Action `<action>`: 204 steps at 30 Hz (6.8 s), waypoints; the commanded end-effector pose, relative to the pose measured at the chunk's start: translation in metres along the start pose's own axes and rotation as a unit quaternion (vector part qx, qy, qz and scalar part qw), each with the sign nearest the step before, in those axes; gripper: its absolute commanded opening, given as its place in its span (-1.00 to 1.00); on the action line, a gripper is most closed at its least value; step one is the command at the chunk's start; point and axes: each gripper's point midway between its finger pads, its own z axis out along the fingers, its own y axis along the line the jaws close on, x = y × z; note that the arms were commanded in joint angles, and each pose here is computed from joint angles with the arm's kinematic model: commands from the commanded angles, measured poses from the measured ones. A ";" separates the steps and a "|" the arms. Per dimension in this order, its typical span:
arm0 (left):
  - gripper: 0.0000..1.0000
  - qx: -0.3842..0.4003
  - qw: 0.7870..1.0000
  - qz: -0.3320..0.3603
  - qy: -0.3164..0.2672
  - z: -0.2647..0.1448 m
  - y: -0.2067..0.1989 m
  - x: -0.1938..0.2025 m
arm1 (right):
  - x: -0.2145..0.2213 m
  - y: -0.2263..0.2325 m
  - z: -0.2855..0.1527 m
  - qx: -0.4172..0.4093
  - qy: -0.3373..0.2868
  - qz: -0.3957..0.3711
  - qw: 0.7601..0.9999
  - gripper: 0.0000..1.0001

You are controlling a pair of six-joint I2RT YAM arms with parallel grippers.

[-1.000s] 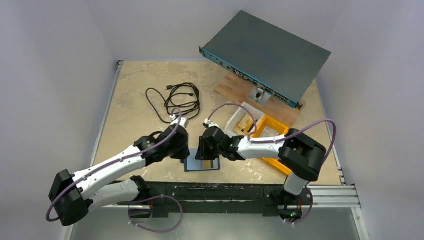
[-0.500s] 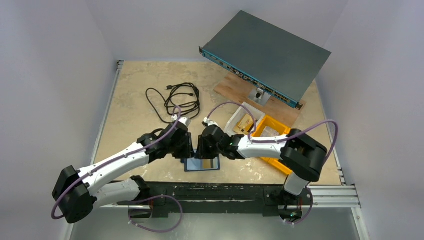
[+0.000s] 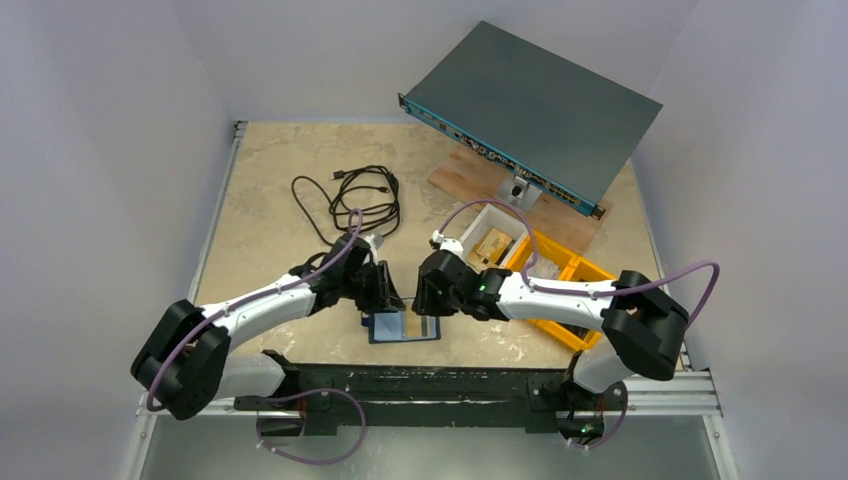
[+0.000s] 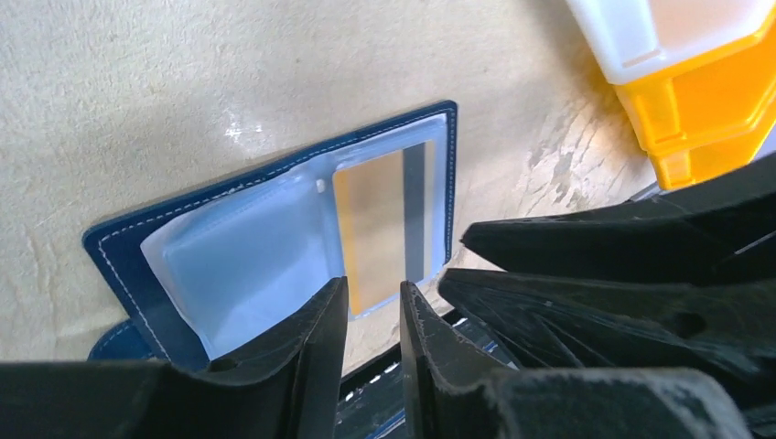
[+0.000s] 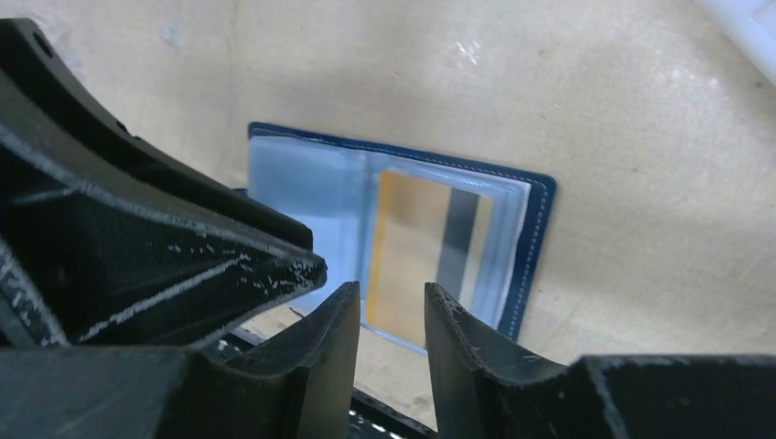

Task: Take the credit cards out of the card holder
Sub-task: Remove the credit card from the card holder.

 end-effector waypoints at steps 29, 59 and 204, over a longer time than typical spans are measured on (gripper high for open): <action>-0.49 0.009 0.999 -0.015 0.036 0.036 0.028 0.012 | 0.021 -0.040 0.026 0.101 0.048 -0.042 0.993 -0.96; -0.70 0.107 0.994 -0.025 0.024 0.021 -0.013 -0.002 | 0.022 -0.036 0.032 0.101 0.057 -0.058 0.992 -1.00; -0.84 -0.008 0.999 -0.040 -0.034 -0.009 0.053 0.006 | 0.082 -0.065 0.052 0.133 0.132 -0.035 0.982 -1.00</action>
